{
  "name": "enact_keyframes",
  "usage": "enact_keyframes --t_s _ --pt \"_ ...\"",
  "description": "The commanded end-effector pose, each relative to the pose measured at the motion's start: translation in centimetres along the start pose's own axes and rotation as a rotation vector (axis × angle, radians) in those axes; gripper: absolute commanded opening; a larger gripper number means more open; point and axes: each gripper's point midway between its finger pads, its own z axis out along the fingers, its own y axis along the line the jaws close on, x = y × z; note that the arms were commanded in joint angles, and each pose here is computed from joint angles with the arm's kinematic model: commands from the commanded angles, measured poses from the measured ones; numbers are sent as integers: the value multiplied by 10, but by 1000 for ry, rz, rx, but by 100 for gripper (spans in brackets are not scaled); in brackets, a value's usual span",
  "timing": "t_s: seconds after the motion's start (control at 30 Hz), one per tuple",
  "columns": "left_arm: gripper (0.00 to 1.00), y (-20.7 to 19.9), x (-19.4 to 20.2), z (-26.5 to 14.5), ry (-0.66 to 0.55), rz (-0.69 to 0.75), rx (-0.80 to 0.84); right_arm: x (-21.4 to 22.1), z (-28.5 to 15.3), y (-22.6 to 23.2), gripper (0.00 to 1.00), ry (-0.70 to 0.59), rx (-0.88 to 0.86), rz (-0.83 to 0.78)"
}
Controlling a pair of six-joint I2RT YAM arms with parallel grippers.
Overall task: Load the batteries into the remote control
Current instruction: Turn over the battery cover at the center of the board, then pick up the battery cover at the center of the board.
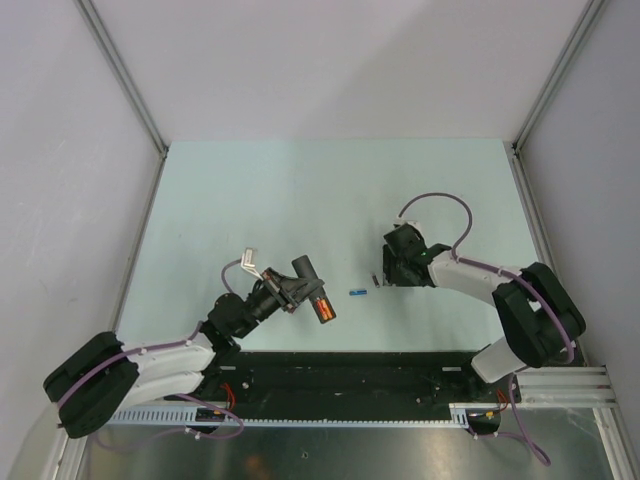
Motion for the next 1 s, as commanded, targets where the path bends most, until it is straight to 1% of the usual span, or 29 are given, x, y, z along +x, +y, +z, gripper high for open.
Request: enact_keyframes --t_s 0.0,0.27,0.57,0.77,0.97 --pt "0 27 11 -24 9 11 -43 -15 0 -5 61 -45 87 15" --pt "0 24 9 -24 5 12 -30 -14 9 5 62 -33 85 -19" --pt "0 25 9 -24 4 16 -33 -10 17 2 61 0 103 -34" --pt "0 23 9 -23 6 21 -29 0 23 -1 55 49 110 -56" --pt "0 24 9 -23 5 21 -31 12 25 -6 55 103 118 -110"
